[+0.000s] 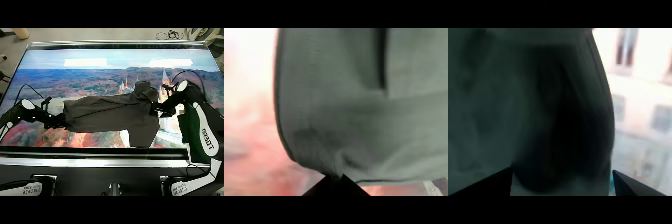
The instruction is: Fold the shirts.
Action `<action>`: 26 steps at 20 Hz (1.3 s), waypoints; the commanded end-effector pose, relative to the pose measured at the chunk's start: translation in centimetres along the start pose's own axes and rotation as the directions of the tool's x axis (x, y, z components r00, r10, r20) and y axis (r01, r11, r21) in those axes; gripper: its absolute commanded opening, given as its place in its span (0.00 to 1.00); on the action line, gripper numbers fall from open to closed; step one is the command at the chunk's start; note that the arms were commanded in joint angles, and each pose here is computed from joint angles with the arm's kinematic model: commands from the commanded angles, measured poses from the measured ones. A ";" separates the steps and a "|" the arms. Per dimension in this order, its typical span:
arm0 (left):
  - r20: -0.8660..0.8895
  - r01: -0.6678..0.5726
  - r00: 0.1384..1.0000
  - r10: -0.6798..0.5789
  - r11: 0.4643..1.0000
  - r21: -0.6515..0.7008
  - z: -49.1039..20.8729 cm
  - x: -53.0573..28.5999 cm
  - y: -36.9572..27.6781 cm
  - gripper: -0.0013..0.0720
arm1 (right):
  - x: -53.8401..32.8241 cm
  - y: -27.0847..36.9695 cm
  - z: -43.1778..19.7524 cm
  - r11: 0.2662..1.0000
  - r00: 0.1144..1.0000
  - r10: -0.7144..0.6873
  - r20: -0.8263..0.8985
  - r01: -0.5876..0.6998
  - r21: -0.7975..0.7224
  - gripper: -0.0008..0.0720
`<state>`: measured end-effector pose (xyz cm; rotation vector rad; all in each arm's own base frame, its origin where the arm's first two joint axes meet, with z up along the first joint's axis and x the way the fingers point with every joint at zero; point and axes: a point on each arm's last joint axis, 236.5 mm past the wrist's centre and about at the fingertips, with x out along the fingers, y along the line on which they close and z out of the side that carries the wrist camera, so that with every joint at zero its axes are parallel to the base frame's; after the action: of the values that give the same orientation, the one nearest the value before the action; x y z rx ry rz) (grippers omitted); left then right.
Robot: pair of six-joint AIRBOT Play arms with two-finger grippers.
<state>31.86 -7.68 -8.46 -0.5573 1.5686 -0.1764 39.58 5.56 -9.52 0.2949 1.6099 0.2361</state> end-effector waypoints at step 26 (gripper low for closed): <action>0.949 -0.455 0.268 -0.166 0.846 0.277 -1.4 -47.3 -15.6 0.05 | -46.9 14.4 -7.9 0.924 0.367 0.072 0.927 0.326 -0.201 0.05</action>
<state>28.37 -2.28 48.39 -0.0002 0.0281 -0.1158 29.98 3.99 48.38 -0.0235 0.0717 0.1711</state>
